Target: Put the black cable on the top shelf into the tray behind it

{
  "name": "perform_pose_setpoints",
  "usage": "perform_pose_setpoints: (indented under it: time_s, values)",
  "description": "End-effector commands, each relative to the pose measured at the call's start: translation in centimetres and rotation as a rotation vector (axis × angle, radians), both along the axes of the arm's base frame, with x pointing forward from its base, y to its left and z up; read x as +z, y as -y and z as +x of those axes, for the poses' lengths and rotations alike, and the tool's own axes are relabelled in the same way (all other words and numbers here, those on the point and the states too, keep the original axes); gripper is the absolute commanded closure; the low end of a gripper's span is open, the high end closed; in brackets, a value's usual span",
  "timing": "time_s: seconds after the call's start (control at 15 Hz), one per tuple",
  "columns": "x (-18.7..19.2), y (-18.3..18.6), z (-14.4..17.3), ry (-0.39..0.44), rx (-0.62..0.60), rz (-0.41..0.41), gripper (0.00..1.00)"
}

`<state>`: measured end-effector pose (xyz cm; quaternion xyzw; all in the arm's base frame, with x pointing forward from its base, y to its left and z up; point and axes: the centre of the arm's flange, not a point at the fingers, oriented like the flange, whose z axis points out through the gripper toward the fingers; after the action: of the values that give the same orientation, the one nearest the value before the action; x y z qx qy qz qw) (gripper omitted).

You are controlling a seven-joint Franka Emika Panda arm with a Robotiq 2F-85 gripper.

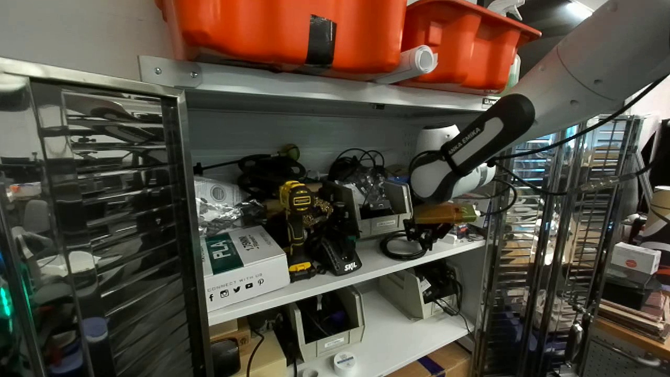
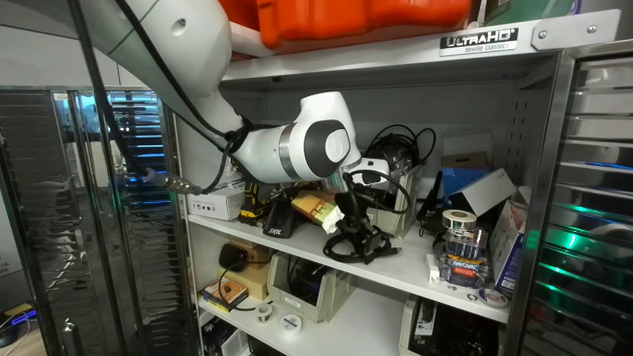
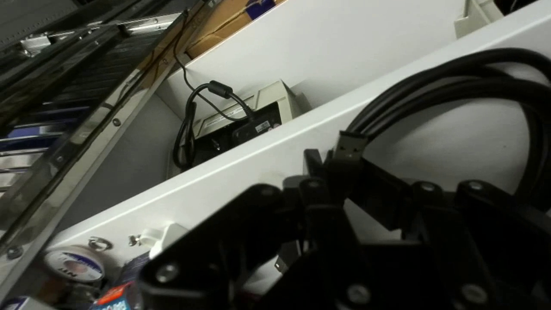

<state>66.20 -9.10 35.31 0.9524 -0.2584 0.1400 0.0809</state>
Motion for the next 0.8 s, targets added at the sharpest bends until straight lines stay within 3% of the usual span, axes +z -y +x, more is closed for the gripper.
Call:
perform_pose_setpoints:
  time_s: [0.0,0.4,0.73]
  values:
    - [3.2,0.2,-5.7,0.057,0.057,-0.019,0.82]
    - [6.7,0.2,-9.8,0.225,0.127,-0.03,0.82]
    - [8.4,0.4,-9.2,0.444,0.154,-0.033,0.84]
